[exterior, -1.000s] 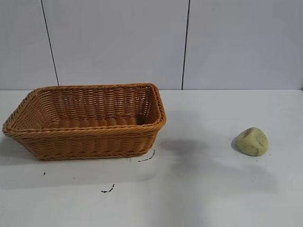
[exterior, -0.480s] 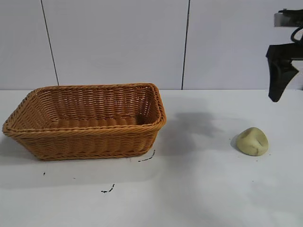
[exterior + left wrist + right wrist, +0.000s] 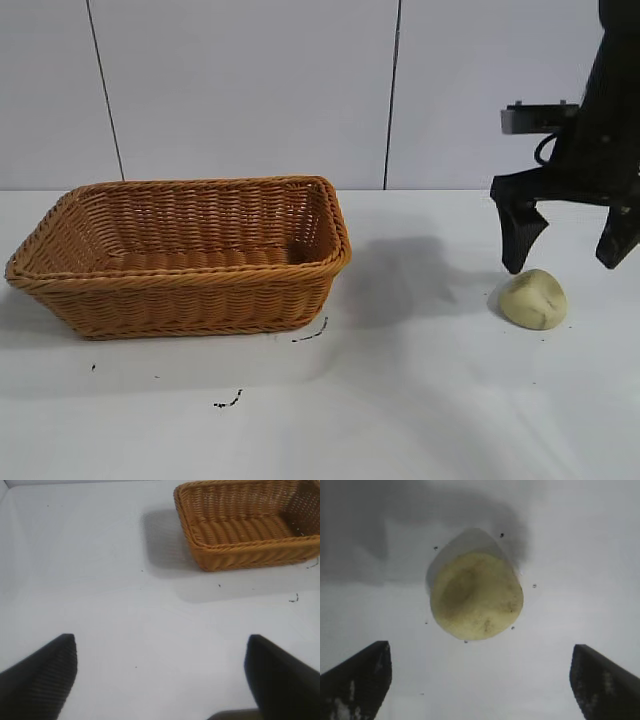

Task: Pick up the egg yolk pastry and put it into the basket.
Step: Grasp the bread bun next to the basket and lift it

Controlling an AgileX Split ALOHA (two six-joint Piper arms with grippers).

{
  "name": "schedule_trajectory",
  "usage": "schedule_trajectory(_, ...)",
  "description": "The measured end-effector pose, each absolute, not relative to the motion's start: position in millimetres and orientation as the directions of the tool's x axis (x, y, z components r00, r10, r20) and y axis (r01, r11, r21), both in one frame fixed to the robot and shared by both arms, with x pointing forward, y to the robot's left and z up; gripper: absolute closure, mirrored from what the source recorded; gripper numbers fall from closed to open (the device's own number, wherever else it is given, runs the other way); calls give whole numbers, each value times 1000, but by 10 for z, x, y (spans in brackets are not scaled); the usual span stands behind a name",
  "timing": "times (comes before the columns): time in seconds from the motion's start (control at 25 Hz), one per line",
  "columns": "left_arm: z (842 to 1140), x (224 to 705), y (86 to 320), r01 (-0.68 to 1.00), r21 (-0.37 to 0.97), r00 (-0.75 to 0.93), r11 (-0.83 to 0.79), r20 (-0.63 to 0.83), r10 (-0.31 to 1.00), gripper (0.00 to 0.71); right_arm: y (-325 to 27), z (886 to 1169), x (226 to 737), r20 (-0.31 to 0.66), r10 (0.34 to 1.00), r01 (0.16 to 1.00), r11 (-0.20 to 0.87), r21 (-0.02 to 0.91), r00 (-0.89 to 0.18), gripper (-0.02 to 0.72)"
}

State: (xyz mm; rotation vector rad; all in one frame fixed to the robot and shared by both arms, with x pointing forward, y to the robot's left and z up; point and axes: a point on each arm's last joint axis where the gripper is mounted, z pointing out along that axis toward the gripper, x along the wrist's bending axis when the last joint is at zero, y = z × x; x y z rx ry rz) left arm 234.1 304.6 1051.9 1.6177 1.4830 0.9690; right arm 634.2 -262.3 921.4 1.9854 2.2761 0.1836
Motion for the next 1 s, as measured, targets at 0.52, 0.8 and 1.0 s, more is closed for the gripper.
schedule_trajectory(0.52,10519,2341,3046,451,890,53,-73,55,997,17,-2611,8835,6415,2,994,983,112,146,-114,186)
schedule_trajectory(0.8,10519,2341,3046,451,890,53,-73,55,997,17,-2615,9021,6426,-5,993,975,116,187,-117,504)
schedule_trajectory(1.0,10519,2341,3046,451,890,53,-73,55,997,17,-2612,9540,6456,-6,993,964,115,238,-117,517)
